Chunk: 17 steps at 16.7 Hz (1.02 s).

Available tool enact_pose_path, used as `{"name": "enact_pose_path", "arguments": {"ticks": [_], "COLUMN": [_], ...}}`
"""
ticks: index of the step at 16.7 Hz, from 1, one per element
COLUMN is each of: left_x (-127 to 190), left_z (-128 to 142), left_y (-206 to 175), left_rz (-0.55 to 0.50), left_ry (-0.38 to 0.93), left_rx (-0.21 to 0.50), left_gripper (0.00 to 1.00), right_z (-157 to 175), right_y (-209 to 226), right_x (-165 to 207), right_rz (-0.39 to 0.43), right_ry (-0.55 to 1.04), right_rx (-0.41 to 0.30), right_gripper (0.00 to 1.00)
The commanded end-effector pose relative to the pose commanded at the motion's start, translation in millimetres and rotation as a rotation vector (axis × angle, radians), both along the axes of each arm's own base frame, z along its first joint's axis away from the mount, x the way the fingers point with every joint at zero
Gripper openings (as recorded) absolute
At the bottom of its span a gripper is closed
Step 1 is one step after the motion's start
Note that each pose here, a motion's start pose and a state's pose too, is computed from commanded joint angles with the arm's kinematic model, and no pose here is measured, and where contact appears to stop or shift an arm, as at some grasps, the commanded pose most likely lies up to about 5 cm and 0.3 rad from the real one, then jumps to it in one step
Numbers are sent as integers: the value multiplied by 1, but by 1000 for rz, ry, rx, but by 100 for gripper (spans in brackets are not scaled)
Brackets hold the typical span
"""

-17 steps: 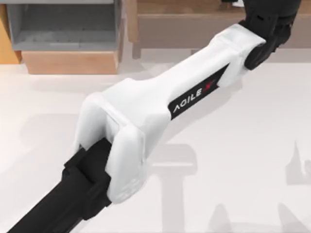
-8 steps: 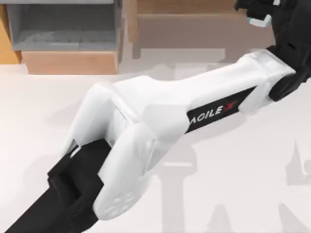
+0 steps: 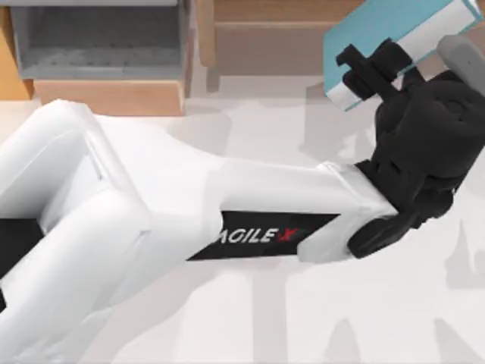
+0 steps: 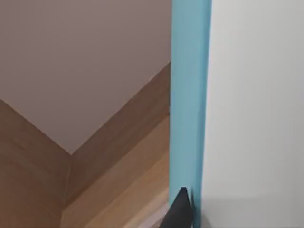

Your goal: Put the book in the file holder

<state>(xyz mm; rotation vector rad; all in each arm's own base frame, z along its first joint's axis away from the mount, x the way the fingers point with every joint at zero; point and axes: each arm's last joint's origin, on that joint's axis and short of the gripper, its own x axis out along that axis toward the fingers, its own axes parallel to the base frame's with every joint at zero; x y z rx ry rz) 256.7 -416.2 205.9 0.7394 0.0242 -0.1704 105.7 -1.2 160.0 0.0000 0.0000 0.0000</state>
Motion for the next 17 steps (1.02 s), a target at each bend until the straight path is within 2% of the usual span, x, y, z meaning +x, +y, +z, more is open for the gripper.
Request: {"name": "enact_pose_path", "arguments": {"ticks": [4, 9, 13, 17], "left_x": [-11, -2, 18, 50], "left_z": [-31, -53, -55, -47], "left_y": [77, 179, 255, 313], "left_rz": [-34, -62, -49, -35], "left_ry": [34, 81, 100, 80], "left_rx": [309, 600, 736, 798], "left_gripper": [0, 0, 0, 0], "right_z": [0, 0, 0, 0], "right_y": [0, 0, 0, 0], "right_x": [0, 0, 0, 0], "right_rz": [0, 0, 0, 0], "right_ry": [0, 0, 0, 0], "right_rx": [0, 0, 0, 0], "right_gripper": [100, 100, 100, 100]}}
